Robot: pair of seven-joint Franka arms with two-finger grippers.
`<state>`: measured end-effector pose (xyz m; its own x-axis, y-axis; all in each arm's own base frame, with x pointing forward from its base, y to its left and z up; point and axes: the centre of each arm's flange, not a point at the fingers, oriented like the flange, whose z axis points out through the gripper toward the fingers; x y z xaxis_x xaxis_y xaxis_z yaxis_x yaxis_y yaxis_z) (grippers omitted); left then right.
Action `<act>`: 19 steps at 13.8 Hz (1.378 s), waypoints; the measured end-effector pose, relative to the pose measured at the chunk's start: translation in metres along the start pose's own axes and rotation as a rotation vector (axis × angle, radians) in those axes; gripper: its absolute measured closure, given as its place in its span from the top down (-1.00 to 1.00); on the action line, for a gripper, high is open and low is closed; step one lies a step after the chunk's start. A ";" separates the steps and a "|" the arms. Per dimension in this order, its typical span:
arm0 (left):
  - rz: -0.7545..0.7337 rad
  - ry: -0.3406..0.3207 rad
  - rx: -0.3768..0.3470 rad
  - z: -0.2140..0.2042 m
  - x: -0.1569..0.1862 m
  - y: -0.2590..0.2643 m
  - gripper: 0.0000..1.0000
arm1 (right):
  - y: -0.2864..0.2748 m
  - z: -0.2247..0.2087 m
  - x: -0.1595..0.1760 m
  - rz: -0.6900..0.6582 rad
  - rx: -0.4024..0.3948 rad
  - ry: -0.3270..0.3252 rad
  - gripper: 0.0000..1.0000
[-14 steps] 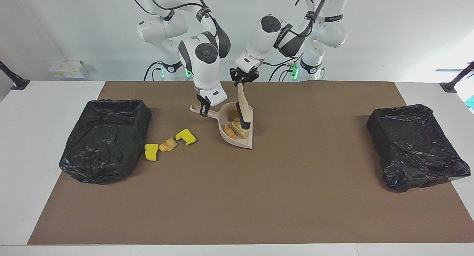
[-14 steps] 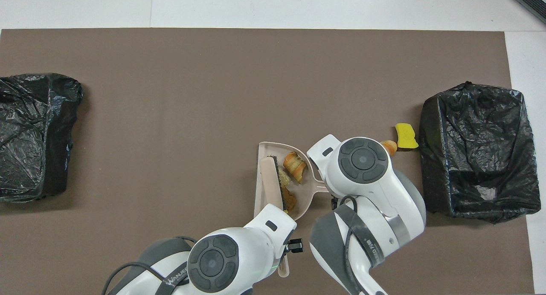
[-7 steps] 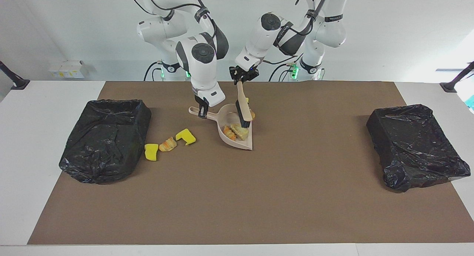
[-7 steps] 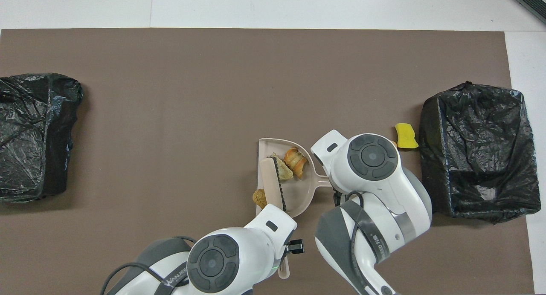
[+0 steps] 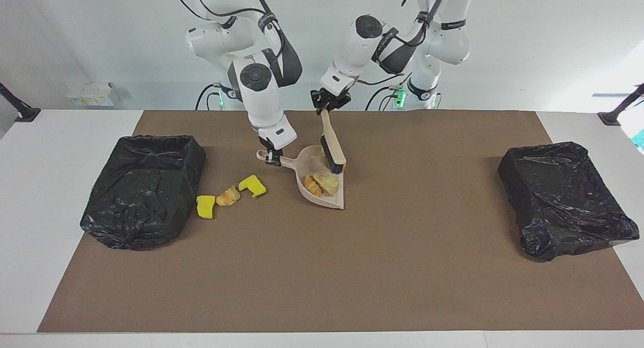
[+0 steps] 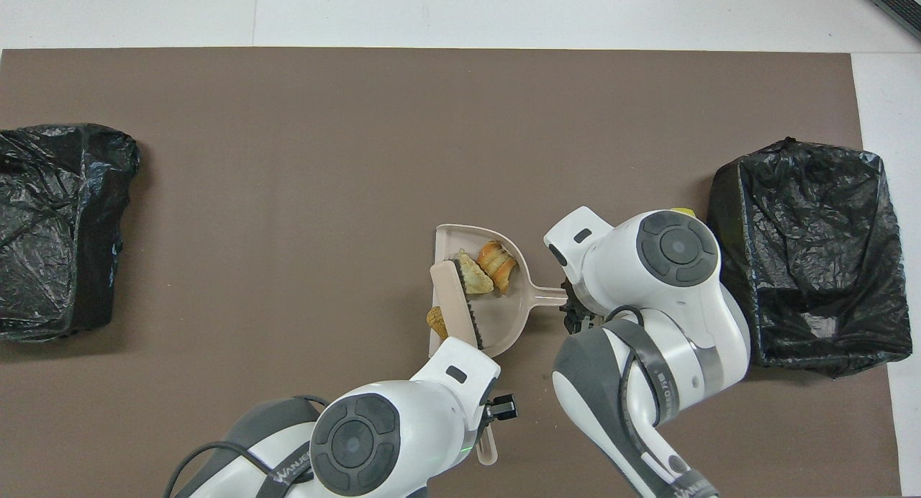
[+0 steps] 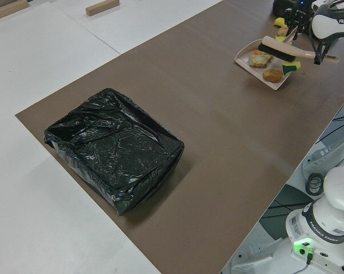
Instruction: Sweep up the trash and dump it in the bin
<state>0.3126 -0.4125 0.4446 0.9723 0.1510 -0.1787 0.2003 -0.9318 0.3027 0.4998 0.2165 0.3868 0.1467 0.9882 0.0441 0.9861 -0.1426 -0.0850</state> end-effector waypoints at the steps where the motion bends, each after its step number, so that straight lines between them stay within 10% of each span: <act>1: -0.019 0.007 -0.016 -0.007 0.002 0.005 -0.48 | 0.001 0.000 -0.001 0.011 0.001 0.016 -0.35; 7: -0.087 0.023 -0.049 -0.028 0.026 0.007 -0.48 | 0.007 0.000 -0.008 0.045 0.032 0.108 -0.35; 19: -0.491 -0.120 0.231 0.019 -0.010 -0.052 -0.48 | 0.031 -0.001 -0.073 -0.168 0.063 0.074 -0.35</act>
<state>0.2901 -0.3714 0.4131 0.7484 0.5596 -0.3561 0.5815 -0.8118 -0.0535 0.5200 0.1398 0.3820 -0.0124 0.9907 0.1354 0.9907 0.0305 -0.1327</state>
